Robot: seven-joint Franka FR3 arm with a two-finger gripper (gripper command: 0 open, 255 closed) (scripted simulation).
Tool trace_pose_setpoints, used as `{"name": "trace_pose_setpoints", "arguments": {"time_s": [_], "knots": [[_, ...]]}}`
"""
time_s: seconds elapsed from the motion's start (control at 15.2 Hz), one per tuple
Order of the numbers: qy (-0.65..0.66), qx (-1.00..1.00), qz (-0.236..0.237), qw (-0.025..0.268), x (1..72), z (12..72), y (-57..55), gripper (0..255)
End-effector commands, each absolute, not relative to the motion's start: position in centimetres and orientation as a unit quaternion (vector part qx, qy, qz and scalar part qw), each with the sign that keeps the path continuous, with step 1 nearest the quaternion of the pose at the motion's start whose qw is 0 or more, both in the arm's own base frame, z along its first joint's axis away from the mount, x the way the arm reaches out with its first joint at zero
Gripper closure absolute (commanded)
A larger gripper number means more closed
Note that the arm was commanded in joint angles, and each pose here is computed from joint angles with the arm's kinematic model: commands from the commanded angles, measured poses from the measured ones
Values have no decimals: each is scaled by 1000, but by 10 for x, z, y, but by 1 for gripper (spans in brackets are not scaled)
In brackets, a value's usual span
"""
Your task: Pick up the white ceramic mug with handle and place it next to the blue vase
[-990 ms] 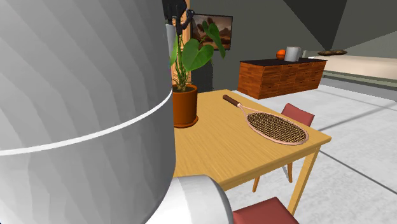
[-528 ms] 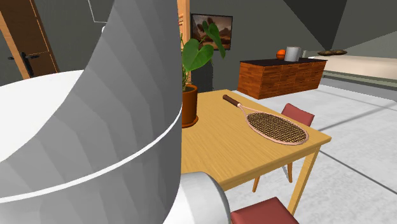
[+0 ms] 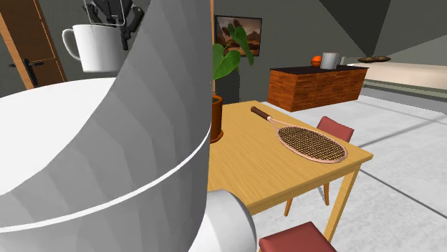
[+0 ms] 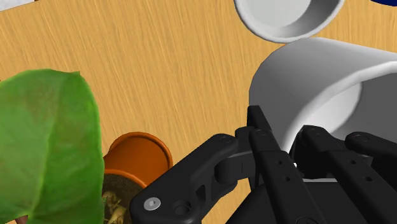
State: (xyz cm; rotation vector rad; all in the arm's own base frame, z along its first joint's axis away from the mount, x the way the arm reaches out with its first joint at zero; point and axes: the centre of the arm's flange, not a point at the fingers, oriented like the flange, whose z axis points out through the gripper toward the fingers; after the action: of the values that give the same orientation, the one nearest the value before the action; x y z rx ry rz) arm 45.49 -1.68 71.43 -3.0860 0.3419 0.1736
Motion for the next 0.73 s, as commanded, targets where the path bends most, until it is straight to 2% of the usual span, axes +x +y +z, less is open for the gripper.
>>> {"name": "trace_pose_setpoints", "arguments": {"time_s": [0.0,0.66], "knots": [[111,-992,56,16,459,716,9,255],[111,-992,56,16,477,716,140,255]]}}
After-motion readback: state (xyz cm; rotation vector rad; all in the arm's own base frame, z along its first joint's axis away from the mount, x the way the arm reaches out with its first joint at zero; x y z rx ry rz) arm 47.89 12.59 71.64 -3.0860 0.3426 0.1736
